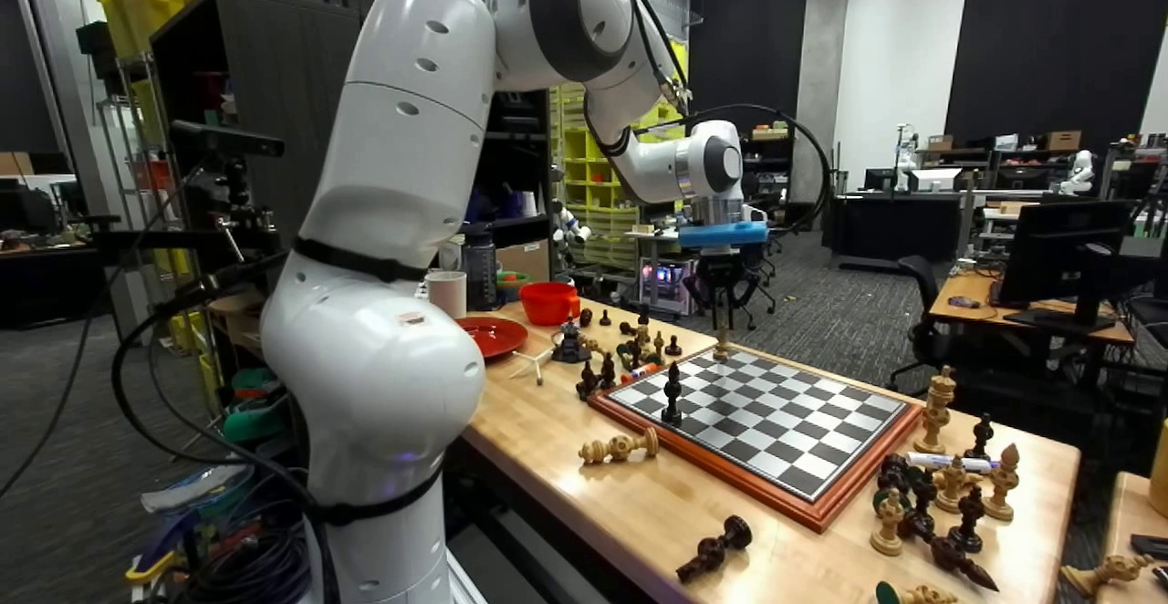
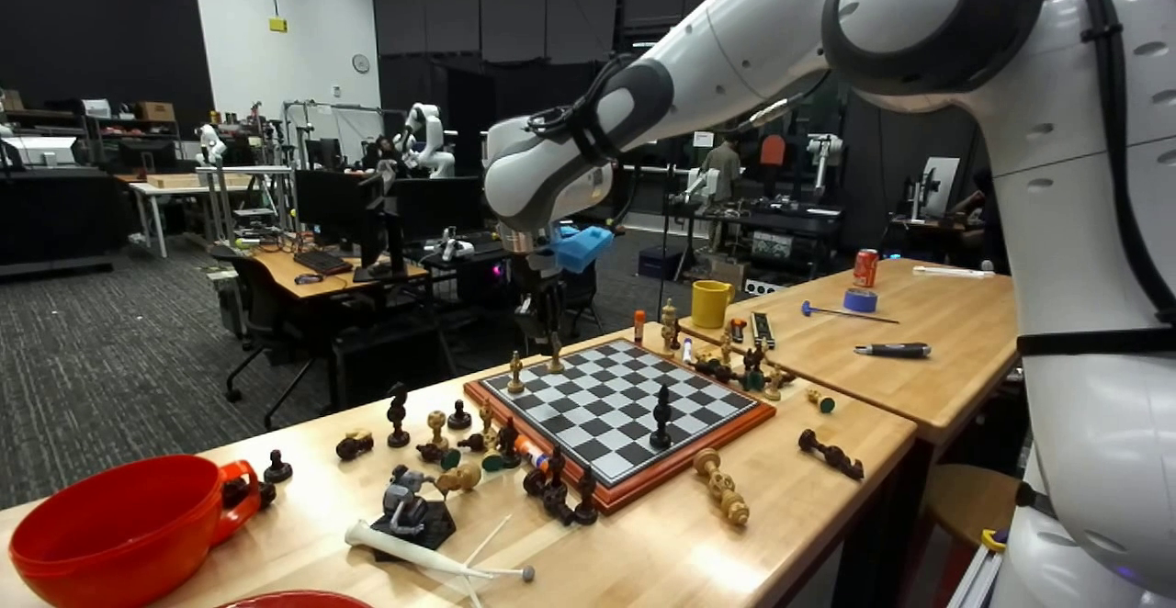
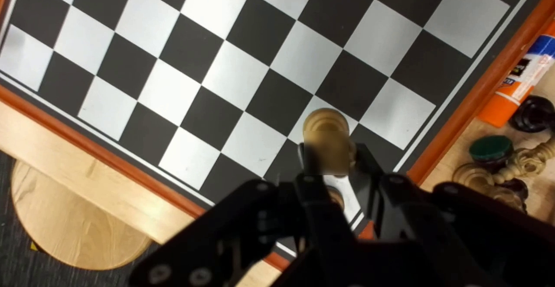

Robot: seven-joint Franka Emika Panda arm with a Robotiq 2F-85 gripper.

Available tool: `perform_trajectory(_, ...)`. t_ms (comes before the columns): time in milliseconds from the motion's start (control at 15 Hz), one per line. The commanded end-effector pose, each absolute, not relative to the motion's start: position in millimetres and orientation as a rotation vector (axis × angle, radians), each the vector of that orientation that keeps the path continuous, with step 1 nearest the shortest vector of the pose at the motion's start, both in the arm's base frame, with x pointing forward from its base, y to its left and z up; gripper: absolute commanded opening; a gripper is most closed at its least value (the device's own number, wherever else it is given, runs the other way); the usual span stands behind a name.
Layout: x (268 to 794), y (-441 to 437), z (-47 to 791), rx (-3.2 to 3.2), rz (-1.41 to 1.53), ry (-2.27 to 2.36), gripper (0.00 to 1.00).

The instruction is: Put one white chess piece on the chessboard.

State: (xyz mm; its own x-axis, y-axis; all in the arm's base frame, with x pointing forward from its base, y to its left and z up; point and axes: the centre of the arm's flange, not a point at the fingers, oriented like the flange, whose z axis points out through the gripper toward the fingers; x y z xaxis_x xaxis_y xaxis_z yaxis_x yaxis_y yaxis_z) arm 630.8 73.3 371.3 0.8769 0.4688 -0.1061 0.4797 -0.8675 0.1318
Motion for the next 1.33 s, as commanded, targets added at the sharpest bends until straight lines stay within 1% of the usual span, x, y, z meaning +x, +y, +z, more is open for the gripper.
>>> perform_trajectory(0,647.7,61.9,366.9,2.923,-0.143,0.719,0.06)
perform_trajectory(667,678.0,47.8,354.9,2.927,-0.151,0.684,0.06)
perform_trajectory(1267,693.4,38.0,341.5,2.923,-0.175,0.675,0.06)
